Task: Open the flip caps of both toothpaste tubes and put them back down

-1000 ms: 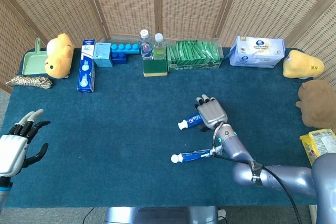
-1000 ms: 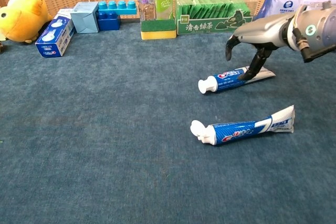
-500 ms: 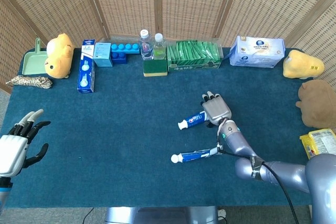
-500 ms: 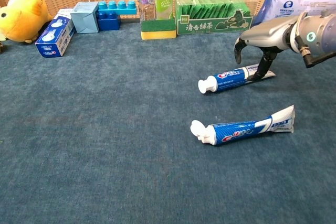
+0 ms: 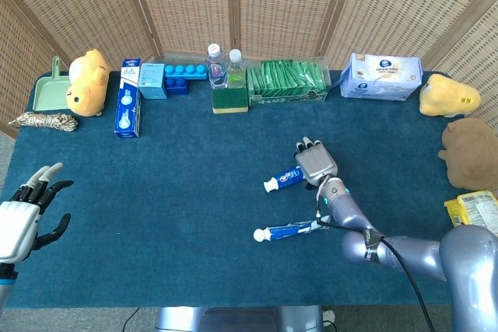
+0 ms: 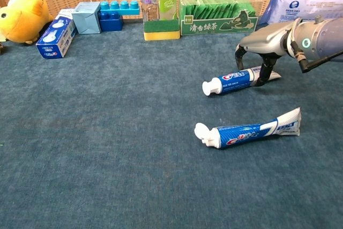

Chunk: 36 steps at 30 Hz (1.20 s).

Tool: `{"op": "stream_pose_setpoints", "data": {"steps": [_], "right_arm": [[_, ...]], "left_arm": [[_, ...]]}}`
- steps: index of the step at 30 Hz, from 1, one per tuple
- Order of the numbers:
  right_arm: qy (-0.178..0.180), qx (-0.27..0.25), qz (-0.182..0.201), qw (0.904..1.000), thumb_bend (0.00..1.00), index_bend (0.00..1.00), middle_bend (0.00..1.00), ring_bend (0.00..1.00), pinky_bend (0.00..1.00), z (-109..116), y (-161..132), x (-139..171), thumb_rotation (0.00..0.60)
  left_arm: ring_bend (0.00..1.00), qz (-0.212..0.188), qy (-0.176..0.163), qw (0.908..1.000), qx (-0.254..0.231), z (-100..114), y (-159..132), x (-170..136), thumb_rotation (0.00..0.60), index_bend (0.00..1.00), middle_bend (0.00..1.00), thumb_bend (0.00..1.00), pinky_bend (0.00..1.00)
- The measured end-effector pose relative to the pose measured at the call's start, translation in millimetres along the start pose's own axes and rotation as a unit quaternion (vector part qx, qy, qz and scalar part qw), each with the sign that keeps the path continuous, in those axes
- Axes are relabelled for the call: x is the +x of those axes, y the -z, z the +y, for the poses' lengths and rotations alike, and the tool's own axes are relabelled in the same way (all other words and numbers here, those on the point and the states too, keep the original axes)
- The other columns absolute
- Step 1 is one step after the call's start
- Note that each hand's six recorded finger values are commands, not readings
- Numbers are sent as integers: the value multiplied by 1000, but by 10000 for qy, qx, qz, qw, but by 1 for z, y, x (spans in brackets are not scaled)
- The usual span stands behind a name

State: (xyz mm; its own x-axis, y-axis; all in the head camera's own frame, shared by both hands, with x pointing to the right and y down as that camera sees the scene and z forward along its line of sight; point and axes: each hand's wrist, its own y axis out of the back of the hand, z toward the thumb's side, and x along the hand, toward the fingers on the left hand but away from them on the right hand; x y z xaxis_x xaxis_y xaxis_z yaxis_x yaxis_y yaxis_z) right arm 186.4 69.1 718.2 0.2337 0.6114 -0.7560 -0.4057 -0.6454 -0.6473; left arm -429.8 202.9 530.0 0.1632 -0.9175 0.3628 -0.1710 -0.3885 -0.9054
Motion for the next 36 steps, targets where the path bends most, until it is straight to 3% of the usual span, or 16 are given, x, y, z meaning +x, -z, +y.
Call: {"op": "stream_pose_setpoints", "data": {"steps": [5, 10, 15, 18, 30, 36], "right_arm": [[-36, 4, 8, 10000, 315, 426, 190, 74, 209, -1, -3, -3, 599], [-102, -43, 29, 9999, 337, 600, 313, 182, 241, -2, -7, -5, 600], [-104, -236, 66, 9996, 383, 808, 509, 380, 401, 1, -13, -8, 600], [-45, -412, 102, 9991, 402, 876, 586, 469, 483, 2, -14, -8, 600], [138, -1177, 250, 9926, 428, 899, 672, 583, 596, 7, -4, 1, 600], [42, -2132, 333, 9764, 435, 899, 692, 628, 650, 11, 4, 18, 600]], "left_arm": [[74, 13, -14, 10000, -5, 1, 1, -1, 600, 207, 79, 366, 235], [67, 53, -17, 10000, -14, 1, 3, -3, 600, 204, 77, 365, 235], [67, 104, -21, 9999, -16, 2, 6, -7, 600, 200, 77, 366, 236], [67, 139, -39, 9999, -16, 4, 7, -10, 600, 200, 76, 366, 236], [70, 100, -52, 9999, -33, 6, 3, -11, 599, 199, 82, 365, 239], [104, -25, 132, 9999, -79, -3, -5, -4, 600, 217, 110, 365, 265]]}}
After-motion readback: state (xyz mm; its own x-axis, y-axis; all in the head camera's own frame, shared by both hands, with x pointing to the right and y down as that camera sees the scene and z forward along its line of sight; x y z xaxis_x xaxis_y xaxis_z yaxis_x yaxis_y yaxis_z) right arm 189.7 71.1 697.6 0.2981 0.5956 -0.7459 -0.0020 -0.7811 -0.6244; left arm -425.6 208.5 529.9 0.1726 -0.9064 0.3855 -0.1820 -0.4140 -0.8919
